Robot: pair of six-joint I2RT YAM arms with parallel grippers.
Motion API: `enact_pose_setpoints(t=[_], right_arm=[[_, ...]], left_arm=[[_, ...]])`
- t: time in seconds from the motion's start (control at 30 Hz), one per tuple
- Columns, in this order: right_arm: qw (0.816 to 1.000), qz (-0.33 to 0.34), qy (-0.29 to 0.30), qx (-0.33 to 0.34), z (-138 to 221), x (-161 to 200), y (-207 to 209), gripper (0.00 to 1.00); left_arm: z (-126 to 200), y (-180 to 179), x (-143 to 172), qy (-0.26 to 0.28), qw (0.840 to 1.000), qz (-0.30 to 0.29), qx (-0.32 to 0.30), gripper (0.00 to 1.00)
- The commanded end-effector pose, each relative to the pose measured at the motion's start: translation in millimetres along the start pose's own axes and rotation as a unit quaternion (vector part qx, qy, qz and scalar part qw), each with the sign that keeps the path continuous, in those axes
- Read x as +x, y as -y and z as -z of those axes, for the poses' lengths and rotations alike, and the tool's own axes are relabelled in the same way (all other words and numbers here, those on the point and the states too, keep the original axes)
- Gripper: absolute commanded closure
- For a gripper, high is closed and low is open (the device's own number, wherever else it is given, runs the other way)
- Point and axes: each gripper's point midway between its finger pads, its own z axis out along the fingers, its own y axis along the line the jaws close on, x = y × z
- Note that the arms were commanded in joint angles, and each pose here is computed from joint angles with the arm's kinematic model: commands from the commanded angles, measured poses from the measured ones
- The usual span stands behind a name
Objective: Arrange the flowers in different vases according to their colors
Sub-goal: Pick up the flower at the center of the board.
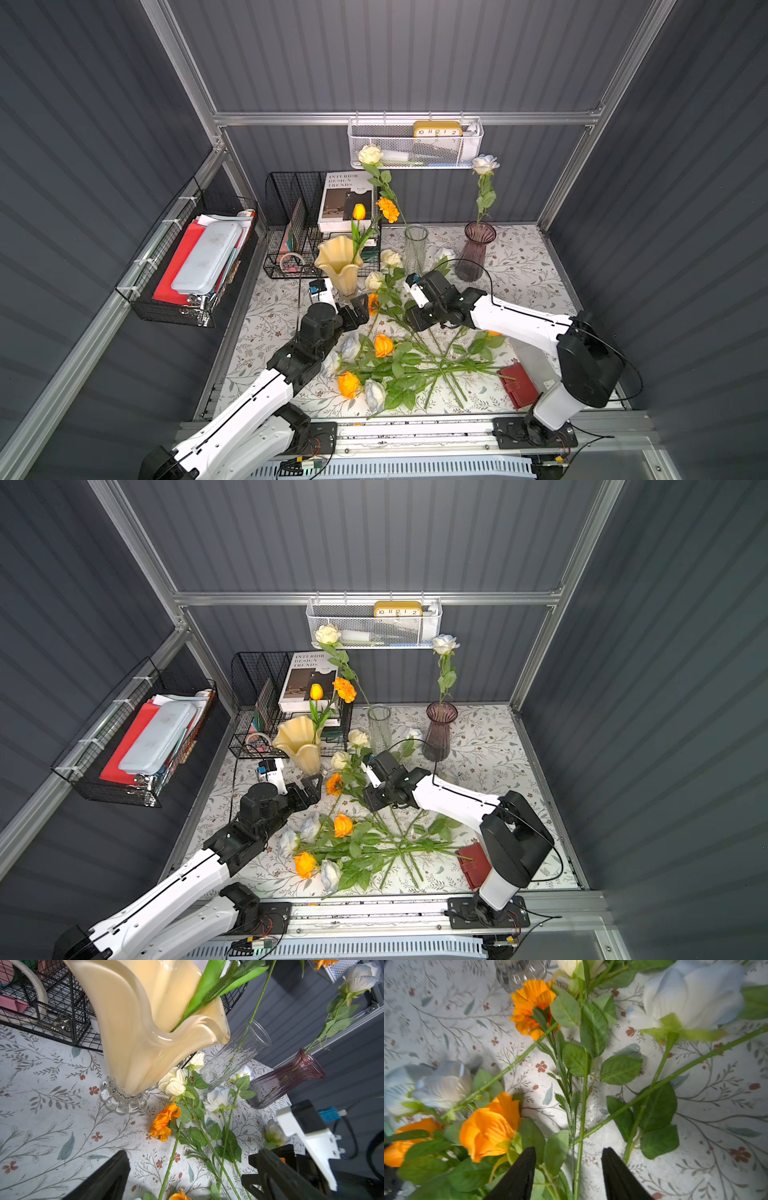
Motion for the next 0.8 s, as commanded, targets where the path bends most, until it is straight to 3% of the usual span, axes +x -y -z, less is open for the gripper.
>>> enact_pose_setpoints(t=[0.0,0.5,0.63,0.77], right_arm=[[0.999,-0.009,-0.041,-0.006,-5,9,5,0.5],[0.996,-0.02,-0.085,-0.022,-48,18,11,0.51],[0.995,-0.027,-0.093,-0.02,-55,19,18,0.57],[0.995,-0.018,-0.092,-0.019,-56,15,19,0.75]], left_arm=[[2,3,-6,0.01,1.0,0.0,0.005,0.01],[1,-3,-1,0.009,1.0,-0.001,-0.002,0.01],[0,-3,-1,0.008,1.0,-0.002,-0.003,0.01],[0,-5,0,0.008,1.0,-0.003,-0.006,0.01]])
